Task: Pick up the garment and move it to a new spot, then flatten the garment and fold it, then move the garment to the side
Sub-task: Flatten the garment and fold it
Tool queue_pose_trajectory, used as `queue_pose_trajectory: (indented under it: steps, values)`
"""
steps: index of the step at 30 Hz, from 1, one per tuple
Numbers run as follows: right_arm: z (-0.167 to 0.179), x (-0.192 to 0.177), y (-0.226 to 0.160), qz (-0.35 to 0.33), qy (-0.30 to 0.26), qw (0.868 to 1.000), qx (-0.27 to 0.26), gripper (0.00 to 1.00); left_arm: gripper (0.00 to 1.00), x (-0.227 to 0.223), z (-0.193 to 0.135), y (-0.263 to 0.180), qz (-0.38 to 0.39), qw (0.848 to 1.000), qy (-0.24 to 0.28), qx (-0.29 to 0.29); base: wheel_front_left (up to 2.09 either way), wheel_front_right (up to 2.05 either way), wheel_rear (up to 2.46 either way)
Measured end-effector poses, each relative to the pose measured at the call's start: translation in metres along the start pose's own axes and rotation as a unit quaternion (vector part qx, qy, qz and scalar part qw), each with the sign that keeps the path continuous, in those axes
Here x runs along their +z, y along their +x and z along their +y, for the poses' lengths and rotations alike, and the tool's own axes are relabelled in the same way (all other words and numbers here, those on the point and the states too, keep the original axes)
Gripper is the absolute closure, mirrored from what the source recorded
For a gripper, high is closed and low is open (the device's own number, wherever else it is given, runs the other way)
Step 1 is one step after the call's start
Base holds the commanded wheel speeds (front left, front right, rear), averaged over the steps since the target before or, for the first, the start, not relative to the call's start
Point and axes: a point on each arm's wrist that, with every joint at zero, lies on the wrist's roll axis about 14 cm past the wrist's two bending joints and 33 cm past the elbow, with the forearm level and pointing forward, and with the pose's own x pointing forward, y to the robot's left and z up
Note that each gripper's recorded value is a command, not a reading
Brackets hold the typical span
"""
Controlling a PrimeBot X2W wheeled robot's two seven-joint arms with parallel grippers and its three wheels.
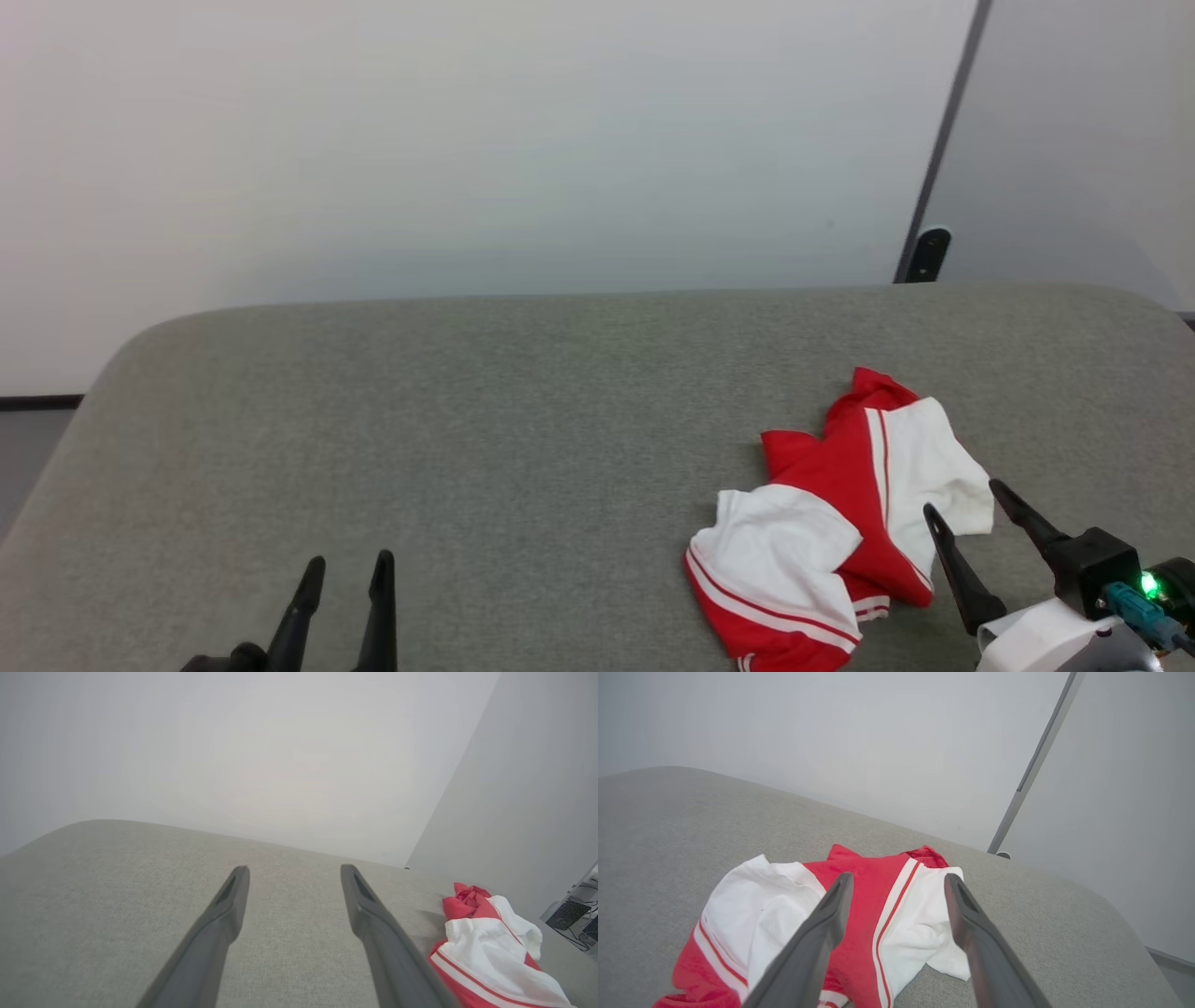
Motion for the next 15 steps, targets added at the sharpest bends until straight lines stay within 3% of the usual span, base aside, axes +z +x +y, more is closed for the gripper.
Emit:
queue_pose_trajectory:
  steps: [8, 15]
  values:
    - [-0.034, 0.005, -0.019, -0.023, -0.003, 0.997, -0.076, 0.0, 0.0, -0.007, -0.027, 0.019, 0.012, 0.999, 0.005, -0.049, 0.0, 0.0, 0.0]
    - [-0.083, -0.006, -0.063, -0.011, 0.0, 0.984, -0.176, 0.0, 0.0, -0.018, -0.077, 0.045, 0.023, 0.991, -0.003, -0.129, 0.0, 0.0, 0.0]
